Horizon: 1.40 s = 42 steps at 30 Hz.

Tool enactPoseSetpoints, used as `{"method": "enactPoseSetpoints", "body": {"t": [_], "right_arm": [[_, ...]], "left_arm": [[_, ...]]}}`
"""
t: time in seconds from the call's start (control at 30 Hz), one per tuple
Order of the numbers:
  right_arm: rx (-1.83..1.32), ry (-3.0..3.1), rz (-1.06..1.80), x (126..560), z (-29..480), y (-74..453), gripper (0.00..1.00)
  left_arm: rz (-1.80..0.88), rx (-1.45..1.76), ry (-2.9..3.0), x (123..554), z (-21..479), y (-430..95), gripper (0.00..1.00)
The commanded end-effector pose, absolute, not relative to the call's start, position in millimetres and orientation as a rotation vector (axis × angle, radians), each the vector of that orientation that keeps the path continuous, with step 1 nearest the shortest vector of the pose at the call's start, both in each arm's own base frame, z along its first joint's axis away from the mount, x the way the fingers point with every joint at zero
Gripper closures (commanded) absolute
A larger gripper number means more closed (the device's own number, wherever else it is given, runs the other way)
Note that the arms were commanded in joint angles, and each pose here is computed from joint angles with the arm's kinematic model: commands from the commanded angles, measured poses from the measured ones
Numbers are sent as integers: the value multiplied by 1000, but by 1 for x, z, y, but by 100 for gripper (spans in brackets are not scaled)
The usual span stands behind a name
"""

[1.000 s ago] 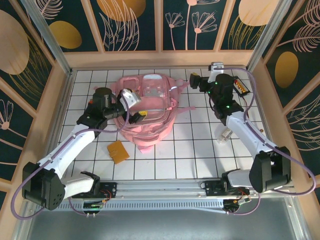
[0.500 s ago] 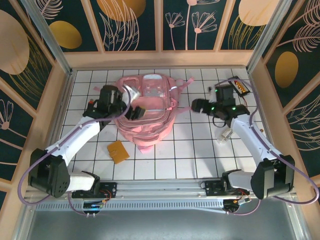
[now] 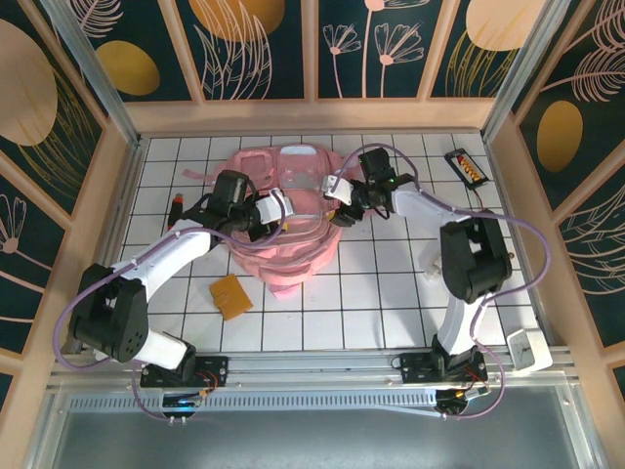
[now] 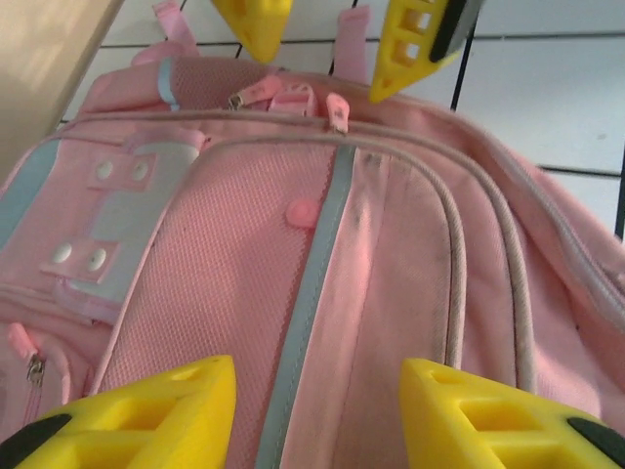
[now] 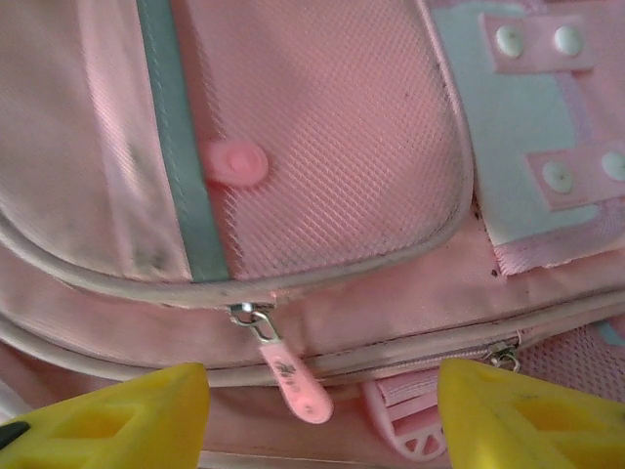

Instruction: Pack the student bag

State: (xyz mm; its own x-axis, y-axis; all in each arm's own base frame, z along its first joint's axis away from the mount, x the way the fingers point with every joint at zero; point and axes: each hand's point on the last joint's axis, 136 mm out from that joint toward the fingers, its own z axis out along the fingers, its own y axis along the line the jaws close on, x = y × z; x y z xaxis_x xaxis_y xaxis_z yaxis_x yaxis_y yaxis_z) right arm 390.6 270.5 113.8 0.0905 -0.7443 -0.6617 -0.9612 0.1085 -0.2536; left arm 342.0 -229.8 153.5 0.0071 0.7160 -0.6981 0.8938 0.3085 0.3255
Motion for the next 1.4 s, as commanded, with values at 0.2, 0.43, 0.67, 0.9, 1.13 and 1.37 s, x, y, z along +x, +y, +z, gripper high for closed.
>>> {"method": "enactPoseSetpoints", "body": {"t": [0.2, 0.43, 0.67, 0.9, 1.13, 1.37], "right_arm": [[-1881, 1578, 435, 392, 86, 282, 59], [-1920, 1622, 452, 374, 68, 278, 65], [-1877, 1609, 500, 360, 79, 277, 46], [-1726, 1603, 527, 372, 96, 279, 43], [-1736, 1560, 498, 380, 93, 295, 31], [-1783, 1587, 571, 376, 75, 304, 28]], "left_arm": [[-221, 1669, 1799, 310, 117, -207, 48], [-203, 1687, 1847, 303, 94, -199, 46], [-125, 1666, 1901, 307, 83, -188, 51], [24, 1579, 1888, 333, 90, -181, 83], [13, 1609, 1841, 334, 93, -186, 100], [-58, 1535, 1733, 333, 123, -198, 100]]}}
